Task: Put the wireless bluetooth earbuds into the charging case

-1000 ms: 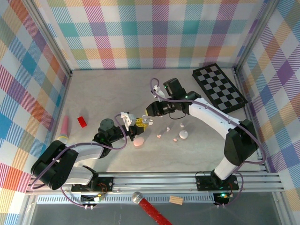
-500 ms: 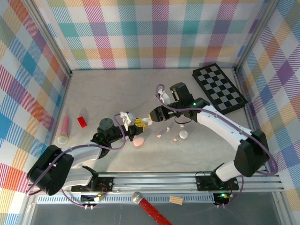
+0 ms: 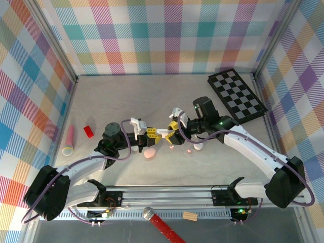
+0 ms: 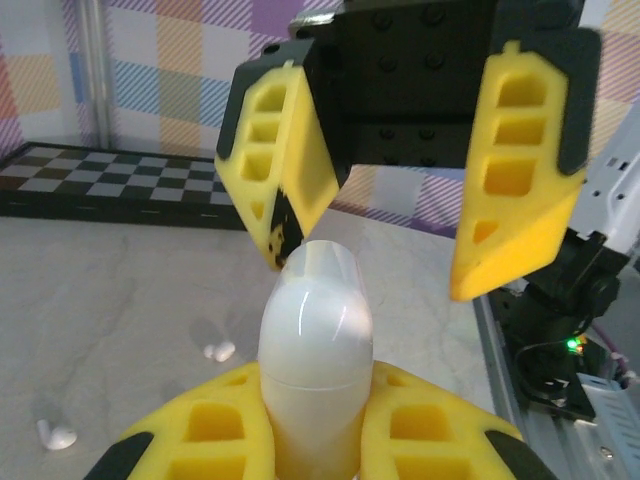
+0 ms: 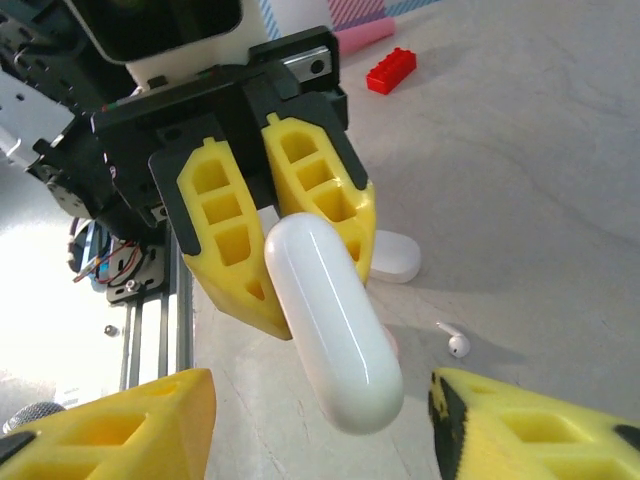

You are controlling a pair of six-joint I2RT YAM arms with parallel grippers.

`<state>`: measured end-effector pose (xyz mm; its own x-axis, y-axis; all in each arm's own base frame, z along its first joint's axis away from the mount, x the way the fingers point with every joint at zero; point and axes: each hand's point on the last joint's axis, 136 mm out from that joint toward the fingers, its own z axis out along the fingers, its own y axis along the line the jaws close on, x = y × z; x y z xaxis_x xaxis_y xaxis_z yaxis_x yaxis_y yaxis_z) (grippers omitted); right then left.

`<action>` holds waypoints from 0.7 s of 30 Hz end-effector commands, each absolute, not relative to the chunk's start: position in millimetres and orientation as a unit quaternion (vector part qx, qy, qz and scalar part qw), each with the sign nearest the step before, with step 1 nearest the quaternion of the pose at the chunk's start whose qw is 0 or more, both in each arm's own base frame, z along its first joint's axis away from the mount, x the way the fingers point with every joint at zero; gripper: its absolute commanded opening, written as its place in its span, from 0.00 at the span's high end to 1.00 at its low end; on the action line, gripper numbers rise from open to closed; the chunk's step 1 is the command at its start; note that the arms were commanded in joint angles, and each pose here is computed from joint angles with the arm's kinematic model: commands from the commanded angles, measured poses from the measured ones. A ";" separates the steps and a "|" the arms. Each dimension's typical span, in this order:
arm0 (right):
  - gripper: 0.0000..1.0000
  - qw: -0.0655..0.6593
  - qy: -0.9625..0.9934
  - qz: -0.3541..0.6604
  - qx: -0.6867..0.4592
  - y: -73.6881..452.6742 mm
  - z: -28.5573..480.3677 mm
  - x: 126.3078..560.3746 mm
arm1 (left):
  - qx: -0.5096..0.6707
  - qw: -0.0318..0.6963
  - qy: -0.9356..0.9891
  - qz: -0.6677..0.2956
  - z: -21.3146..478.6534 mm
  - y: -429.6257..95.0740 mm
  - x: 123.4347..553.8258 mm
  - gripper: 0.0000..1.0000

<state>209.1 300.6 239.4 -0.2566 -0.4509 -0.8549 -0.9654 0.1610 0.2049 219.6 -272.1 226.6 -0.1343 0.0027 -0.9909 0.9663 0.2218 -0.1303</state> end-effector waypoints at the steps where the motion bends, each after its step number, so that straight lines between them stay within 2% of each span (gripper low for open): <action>1: 0.46 0.326 0.658 0.412 -0.540 303.6 249.6 202.6 | 0.428 0.514 0.553 -0.497 249.3 -280.0 212.0 1.00; 13: 0.76 0.328 0.660 0.416 -0.533 304.7 248.3 204.1 | 0.427 0.508 0.550 -0.507 249.7 -282.8 210.2 1.00; 16: 0.78 0.328 0.664 0.415 -0.529 304.1 246.7 205.4 | 0.424 0.509 0.553 -0.506 249.2 -282.4 211.3 1.00; 19: 0.82 0.334 0.673 0.412 -0.516 301.9 244.5 209.4 | 0.414 0.514 0.560 -0.500 247.2 -281.3 215.5 0.85; 21: 0.82 0.340 0.680 0.410 -0.503 298.9 243.5 213.5 | 0.405 0.518 0.565 -0.498 246.9 -280.2 218.5 0.69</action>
